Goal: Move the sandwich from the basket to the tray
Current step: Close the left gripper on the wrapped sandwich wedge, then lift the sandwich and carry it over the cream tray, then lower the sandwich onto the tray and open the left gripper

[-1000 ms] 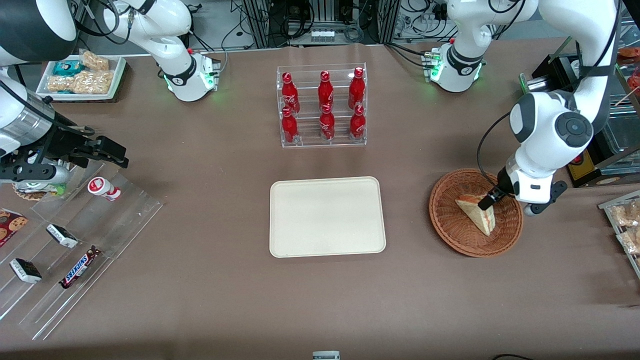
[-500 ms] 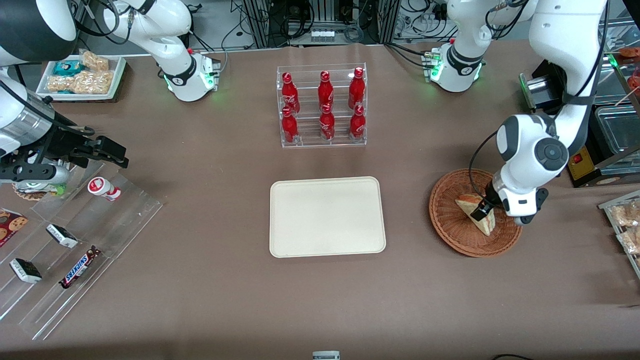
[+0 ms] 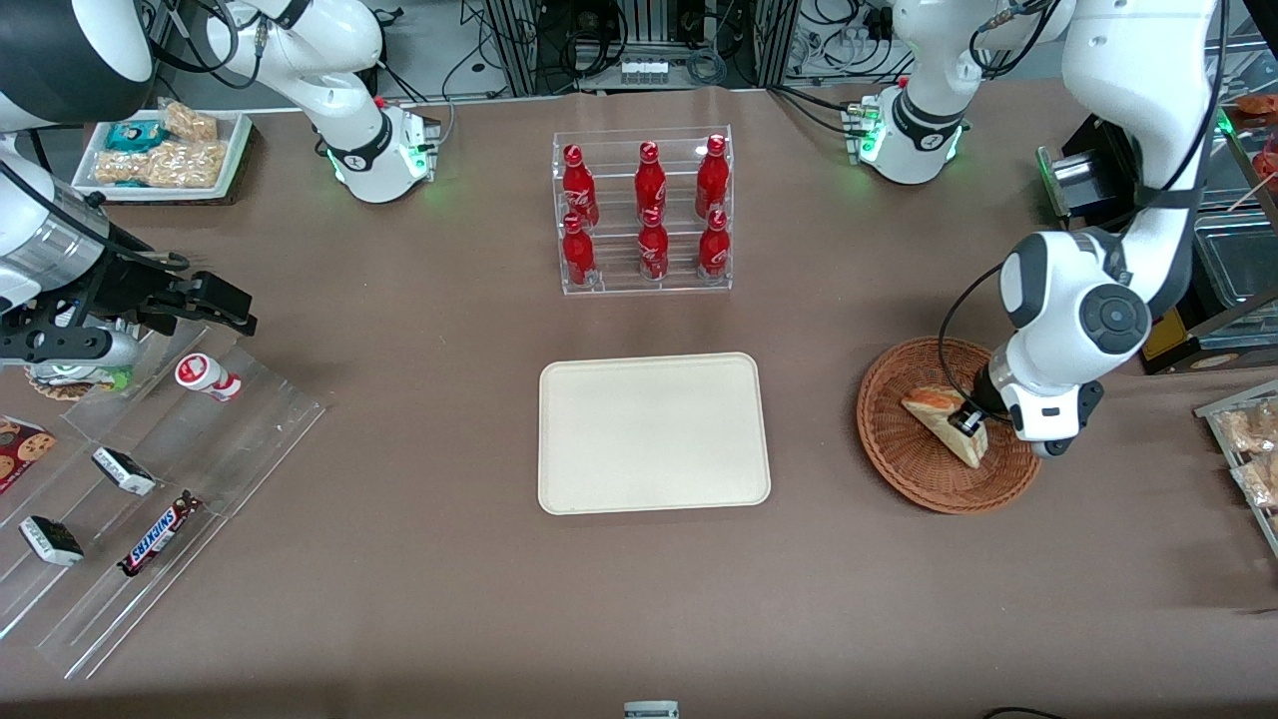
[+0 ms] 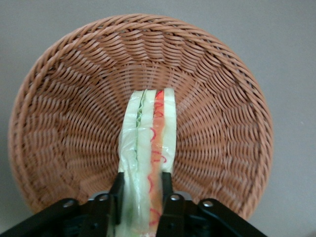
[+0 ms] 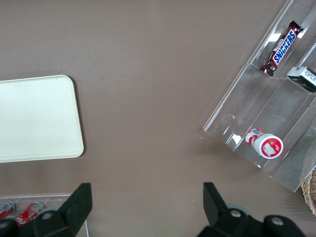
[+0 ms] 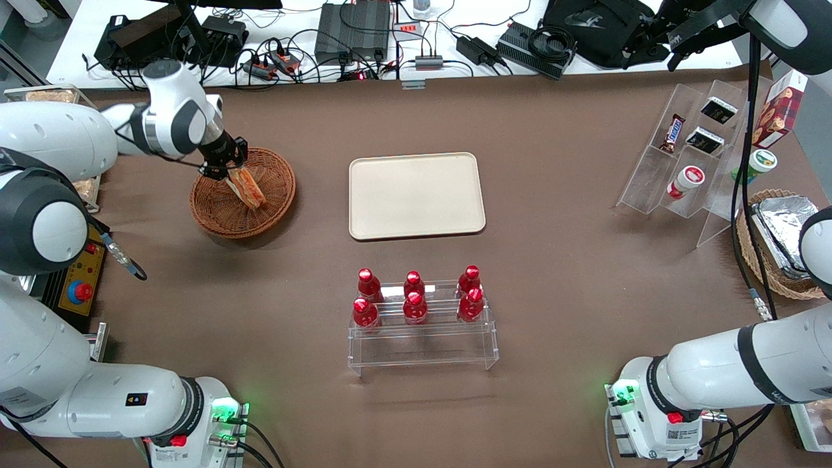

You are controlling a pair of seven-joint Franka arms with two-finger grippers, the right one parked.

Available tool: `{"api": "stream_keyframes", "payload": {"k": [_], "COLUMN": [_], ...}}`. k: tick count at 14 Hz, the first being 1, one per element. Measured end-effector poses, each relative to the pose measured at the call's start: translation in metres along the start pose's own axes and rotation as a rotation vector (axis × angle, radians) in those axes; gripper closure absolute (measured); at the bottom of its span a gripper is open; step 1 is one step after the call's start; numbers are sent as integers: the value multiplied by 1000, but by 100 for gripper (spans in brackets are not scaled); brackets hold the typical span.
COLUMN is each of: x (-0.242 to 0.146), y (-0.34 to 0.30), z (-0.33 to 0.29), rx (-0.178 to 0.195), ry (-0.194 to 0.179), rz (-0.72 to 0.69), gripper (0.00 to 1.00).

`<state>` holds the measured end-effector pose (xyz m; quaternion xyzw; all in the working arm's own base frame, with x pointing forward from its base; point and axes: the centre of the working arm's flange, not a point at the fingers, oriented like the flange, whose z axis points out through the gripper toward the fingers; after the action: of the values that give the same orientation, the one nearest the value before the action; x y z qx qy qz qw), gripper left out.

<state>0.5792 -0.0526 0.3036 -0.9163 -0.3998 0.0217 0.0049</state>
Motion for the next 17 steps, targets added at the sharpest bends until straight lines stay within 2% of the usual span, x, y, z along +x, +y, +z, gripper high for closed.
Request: {"api": "stream_keyframes", "payload": {"k": [1, 2, 4, 6, 9, 11, 14, 17], "x": [-5, -12, -37, -77, -160, -216, -285, -334], "y": [13, 29, 65, 105, 175, 213, 245, 256], "z": [-21, -40, -68, -71, -47, -26, 7, 30], "rx": [6, 2, -31, -47, -64, -110, -171, -178], "ry": [-6, -2, 20, 29, 37, 59, 83, 82], "rz": [18, 39, 101, 186, 375, 531, 664, 737], "gripper": [81, 83, 85, 86, 88, 89, 89, 89]}}
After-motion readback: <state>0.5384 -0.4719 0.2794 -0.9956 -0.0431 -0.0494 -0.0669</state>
